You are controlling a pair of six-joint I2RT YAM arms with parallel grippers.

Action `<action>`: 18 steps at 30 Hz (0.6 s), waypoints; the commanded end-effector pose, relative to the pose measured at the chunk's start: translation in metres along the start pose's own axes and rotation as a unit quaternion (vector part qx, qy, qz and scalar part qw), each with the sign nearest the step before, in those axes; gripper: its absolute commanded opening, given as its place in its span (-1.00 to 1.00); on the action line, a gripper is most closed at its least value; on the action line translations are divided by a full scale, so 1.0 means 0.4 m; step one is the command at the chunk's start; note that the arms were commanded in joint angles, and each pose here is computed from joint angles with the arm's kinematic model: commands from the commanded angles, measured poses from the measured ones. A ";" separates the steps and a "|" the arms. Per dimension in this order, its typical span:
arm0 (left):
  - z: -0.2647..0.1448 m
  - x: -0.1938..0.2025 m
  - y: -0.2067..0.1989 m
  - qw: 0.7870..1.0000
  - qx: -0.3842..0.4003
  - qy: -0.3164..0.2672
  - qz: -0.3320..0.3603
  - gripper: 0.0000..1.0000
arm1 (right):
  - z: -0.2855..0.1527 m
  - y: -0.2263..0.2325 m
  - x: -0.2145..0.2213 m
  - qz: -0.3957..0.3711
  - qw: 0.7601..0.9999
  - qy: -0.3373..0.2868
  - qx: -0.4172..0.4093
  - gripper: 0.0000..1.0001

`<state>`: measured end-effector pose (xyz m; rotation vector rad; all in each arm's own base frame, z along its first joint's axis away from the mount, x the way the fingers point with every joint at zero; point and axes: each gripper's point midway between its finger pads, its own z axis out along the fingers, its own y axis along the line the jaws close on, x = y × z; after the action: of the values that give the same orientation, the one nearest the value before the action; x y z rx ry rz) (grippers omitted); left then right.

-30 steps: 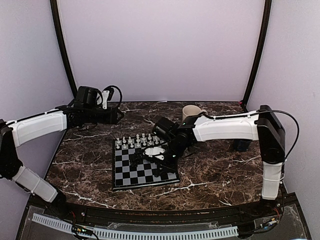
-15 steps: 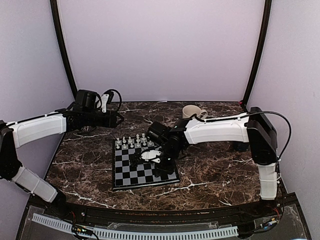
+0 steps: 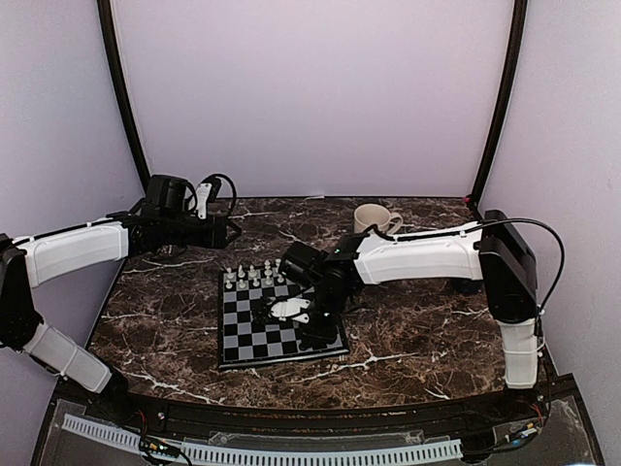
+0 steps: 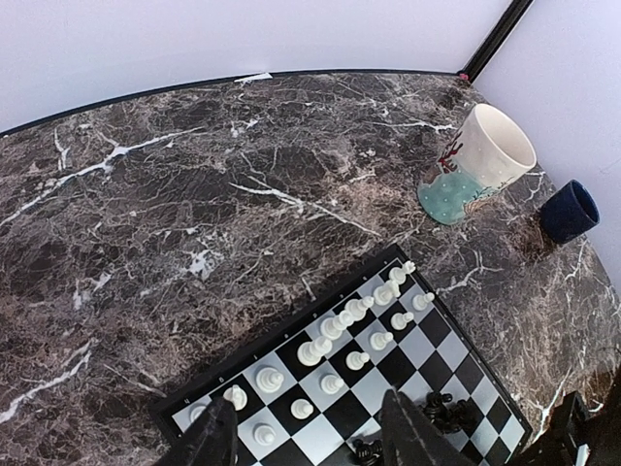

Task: Set up the chess pieces on the board
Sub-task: Place the bishop on c8.

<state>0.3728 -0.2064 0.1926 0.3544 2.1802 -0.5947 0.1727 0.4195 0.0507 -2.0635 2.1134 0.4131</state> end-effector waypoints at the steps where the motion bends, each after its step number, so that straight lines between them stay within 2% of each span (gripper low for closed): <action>1: -0.027 -0.024 -0.012 1.000 0.011 -0.023 0.005 0.06 | 0.031 0.022 0.027 -0.006 1.000 0.027 -0.009 -0.79; 18: -0.028 -0.022 -0.018 1.000 0.019 -0.021 0.005 0.06 | 0.032 0.009 0.014 0.001 1.000 0.023 0.003 -0.48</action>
<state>0.3717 -0.2082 0.1950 0.3622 2.1698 -0.6120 0.1732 0.4164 0.0445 -2.0699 2.1297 0.3703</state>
